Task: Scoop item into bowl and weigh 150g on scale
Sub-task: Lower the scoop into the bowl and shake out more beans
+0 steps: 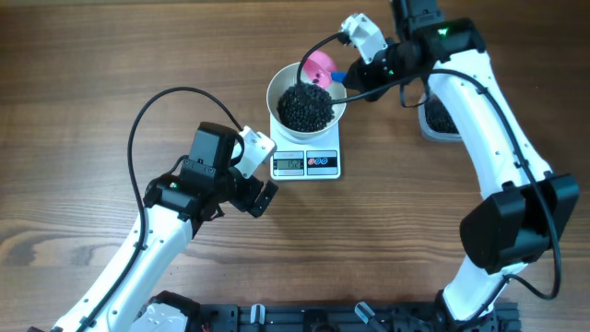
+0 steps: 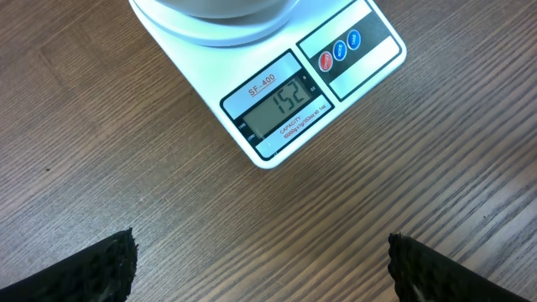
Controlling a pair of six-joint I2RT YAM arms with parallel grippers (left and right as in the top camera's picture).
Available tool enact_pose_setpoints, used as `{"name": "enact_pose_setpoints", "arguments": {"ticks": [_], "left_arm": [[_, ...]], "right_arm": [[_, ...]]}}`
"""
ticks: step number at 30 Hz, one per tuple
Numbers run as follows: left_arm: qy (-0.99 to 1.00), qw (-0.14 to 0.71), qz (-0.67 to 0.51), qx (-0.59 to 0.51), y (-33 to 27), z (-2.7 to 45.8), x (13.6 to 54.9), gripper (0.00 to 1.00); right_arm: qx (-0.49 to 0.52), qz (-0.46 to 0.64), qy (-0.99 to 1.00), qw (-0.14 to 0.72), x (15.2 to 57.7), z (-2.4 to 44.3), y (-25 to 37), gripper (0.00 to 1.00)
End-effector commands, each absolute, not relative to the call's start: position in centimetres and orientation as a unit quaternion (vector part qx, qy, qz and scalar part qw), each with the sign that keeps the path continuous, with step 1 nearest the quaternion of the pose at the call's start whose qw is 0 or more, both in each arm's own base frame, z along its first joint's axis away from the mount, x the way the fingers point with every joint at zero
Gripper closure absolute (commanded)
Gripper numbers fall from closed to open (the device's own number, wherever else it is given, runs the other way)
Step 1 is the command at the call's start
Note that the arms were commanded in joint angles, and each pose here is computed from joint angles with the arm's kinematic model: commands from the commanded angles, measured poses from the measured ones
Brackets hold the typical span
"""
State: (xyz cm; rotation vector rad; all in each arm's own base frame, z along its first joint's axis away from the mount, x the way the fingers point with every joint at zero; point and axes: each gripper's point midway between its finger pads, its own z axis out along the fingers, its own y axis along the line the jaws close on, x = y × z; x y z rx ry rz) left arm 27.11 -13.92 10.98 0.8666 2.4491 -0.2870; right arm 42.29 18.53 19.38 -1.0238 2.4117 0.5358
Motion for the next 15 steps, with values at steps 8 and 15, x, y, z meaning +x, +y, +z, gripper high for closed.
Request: {"name": "enact_pose_setpoints", "arguments": {"ticks": [8,15], "left_arm": [[0.906,0.257,-0.104,0.32,-13.7,10.7,27.1,0.0],[0.906,0.257,-0.104,0.32,-13.7,10.7,27.1,0.0]], "right_arm": [[-0.355,0.274,0.854,0.264,42.1,23.1,18.3,0.95],[-0.353,0.257,0.862,0.259,42.2,22.6,17.9,0.96]]}}
